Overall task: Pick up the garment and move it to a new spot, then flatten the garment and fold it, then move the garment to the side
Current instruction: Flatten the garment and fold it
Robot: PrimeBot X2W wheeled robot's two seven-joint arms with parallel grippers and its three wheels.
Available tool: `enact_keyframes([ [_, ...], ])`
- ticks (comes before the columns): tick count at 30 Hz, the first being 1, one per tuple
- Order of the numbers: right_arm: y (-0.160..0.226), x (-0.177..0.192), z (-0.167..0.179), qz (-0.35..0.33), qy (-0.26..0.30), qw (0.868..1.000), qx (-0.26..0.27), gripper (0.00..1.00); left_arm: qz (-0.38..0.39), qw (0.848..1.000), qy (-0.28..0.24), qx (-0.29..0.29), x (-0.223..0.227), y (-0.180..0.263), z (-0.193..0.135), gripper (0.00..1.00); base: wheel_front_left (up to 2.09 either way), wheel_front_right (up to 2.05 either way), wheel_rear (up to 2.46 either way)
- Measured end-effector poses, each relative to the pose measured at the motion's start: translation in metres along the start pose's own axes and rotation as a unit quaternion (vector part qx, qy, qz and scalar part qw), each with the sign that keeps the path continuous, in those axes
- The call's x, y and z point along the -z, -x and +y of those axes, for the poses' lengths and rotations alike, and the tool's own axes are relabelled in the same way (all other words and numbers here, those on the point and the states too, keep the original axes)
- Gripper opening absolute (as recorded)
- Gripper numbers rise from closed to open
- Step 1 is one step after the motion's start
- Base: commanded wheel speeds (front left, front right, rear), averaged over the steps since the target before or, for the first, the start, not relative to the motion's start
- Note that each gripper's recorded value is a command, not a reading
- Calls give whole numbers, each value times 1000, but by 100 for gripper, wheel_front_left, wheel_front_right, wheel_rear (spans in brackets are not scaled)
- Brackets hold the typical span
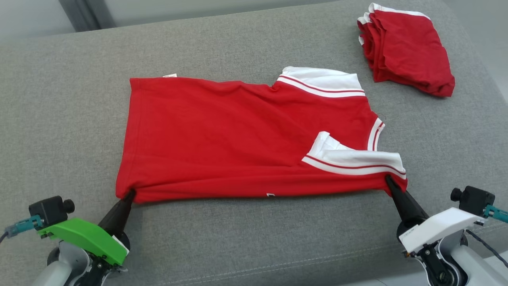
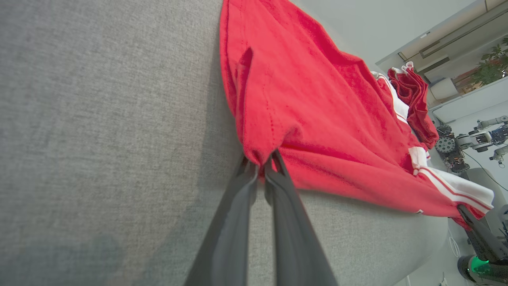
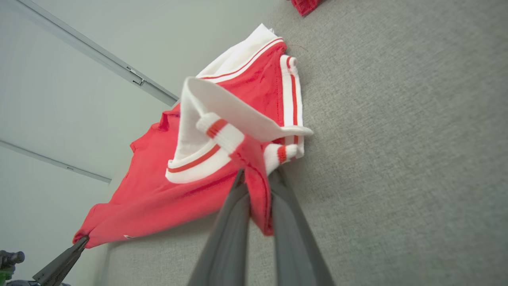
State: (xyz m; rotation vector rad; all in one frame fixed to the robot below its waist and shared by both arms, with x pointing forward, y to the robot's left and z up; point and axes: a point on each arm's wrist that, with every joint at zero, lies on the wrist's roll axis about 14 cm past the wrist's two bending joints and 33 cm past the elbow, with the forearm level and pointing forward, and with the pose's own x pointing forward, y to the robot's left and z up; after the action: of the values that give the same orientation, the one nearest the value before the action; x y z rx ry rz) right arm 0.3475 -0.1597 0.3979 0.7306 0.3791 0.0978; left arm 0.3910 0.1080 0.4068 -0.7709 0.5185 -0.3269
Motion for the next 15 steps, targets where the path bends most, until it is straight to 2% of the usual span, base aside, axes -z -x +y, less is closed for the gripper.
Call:
enact_keyframes([
  [5, 6, 16, 2, 17, -30, 999, 2, 0, -15, 998, 57, 10, 5, 7, -10, 0, 0, 0, 0],
  [9, -4, -2, 22, -9, -28, 999, -31, 0, -37, 997, 66, 32, -12, 5, -24, 0, 0, 0, 0],
  [12, -22, -34, 50, -42, -9, 996, -78, 0, -40, 997, 38, 62, -33, -2, -40, 0, 0, 0, 0],
  [14, -34, -58, 73, -59, 18, 991, -115, 0, -43, 996, -19, 72, -55, -7, -45, 0, 0, 0, 0],
  [15, -34, -58, 73, -59, 18, 991, -115, 0, -43, 996, -19, 72, -55, -7, -45, 0, 0, 0, 0],
])
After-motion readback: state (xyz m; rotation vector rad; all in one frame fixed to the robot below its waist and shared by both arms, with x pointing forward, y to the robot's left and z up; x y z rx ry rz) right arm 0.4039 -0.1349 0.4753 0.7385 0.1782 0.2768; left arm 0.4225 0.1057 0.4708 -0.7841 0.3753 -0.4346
